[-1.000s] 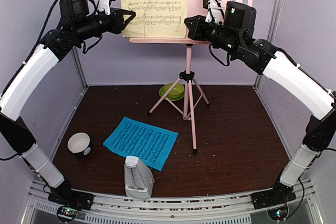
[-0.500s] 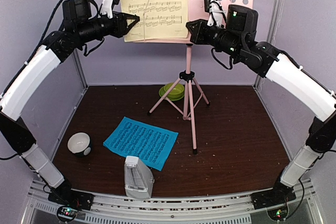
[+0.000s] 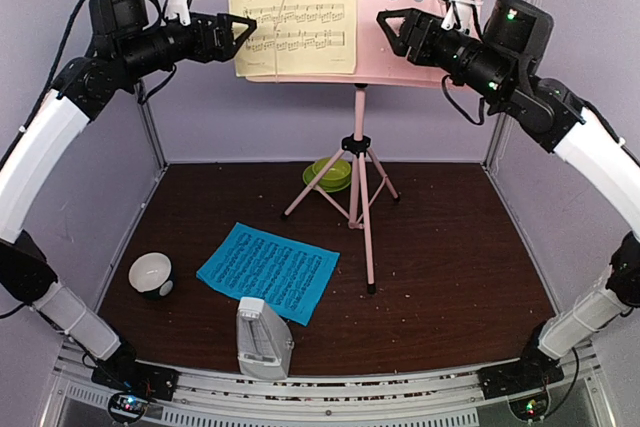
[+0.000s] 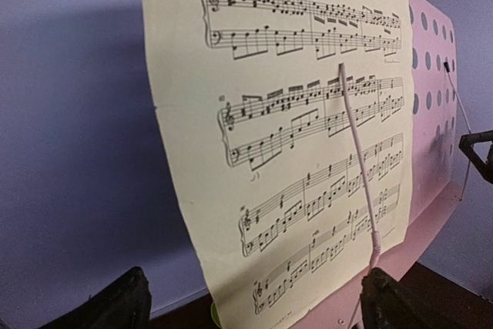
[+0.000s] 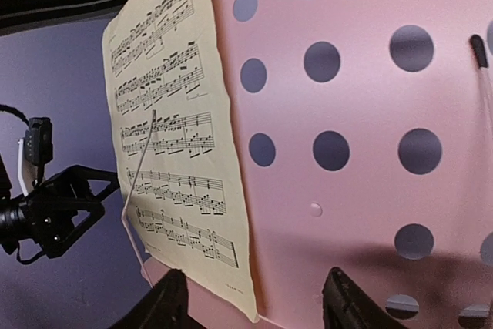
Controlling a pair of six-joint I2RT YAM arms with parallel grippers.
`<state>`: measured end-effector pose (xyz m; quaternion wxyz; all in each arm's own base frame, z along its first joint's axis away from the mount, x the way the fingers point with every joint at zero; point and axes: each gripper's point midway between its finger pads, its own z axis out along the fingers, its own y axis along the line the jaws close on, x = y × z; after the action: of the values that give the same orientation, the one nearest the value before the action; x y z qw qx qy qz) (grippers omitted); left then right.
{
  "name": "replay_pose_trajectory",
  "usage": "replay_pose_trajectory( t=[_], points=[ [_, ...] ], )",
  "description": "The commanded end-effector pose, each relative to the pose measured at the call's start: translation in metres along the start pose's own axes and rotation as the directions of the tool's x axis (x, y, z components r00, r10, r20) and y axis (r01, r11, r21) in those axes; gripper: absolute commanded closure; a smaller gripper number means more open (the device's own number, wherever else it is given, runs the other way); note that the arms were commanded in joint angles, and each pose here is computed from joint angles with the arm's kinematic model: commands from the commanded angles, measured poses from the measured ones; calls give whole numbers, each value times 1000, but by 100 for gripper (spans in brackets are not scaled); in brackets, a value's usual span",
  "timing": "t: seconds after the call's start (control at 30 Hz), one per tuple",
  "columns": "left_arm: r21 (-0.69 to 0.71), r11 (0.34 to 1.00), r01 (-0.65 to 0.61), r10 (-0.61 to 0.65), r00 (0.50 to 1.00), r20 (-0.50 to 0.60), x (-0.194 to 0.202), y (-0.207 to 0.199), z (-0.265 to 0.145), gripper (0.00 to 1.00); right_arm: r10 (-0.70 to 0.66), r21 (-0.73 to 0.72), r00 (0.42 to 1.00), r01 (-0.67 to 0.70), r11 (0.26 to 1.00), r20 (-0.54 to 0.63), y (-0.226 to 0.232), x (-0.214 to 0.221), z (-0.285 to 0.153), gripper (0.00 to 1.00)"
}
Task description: Set up the instrument practice props
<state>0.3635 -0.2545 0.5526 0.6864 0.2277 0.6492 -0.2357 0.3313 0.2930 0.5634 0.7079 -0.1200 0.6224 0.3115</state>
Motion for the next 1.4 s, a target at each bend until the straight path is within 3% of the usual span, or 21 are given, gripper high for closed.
replay_pose_trajectory(
  t=[0.0, 0.1, 0.23, 0.37, 0.6, 0.73, 0.87, 0.93, 1.03, 1.27, 1.37],
  points=[
    [-93, 995, 30, -29, 1000, 7, -13, 15, -34, 2, 0, -26, 1000, 0, 1000, 27, 0, -13, -28, 28],
    [-153, 984, 89, -96, 994, -42, 5, 23, -46, 2, 1, -34, 1000, -2, 999, -6, -4, -1, -46, 17],
    [-308, 938, 160, -226, 955, -192, 55, 45, -57, 2, 5, -45, 996, -9, 999, -89, -10, 34, -66, 9],
    [-429, 882, 196, -342, 892, -295, 111, 56, -72, 2, 15, -58, 980, -27, 998, -197, -17, 77, -81, 1],
    [-467, 822, 325, -525, 750, -403, 212, 44, -95, 2, 55, -92, 939, -91, 992, -339, -26, 148, -108, 0],
    [-501, 769, 397, -625, 633, -458, 276, 44, -112, 2, -1, -206, 901, -98, 974, -433, -13, 191, -119, 0],
    [-571, 685, 452, -728, 436, -529, 349, 57, -130, 3, -47, -224, 822, -99, 969, -568, -10, 237, -117, 0],
    [-583, 677, 449, -734, 361, -575, 370, 63, -134, 4, -66, -237, 792, -101, 966, -607, -4, 256, -115, 0],
    [-558, 711, 428, -695, 314, -646, 387, 66, -129, 4, -86, -258, 756, -112, 960, -649, 10, 283, -112, 1],
    [-560, 726, 398, -654, 148, -742, 438, 71, -115, 9, -181, -320, 654, -99, 942, -734, 44, 336, -99, 6],
    [-577, 732, 363, -648, 111, -753, 449, 79, -117, 10, -199, -329, 614, -104, 939, -763, 55, 357, -91, 8]
  ],
)
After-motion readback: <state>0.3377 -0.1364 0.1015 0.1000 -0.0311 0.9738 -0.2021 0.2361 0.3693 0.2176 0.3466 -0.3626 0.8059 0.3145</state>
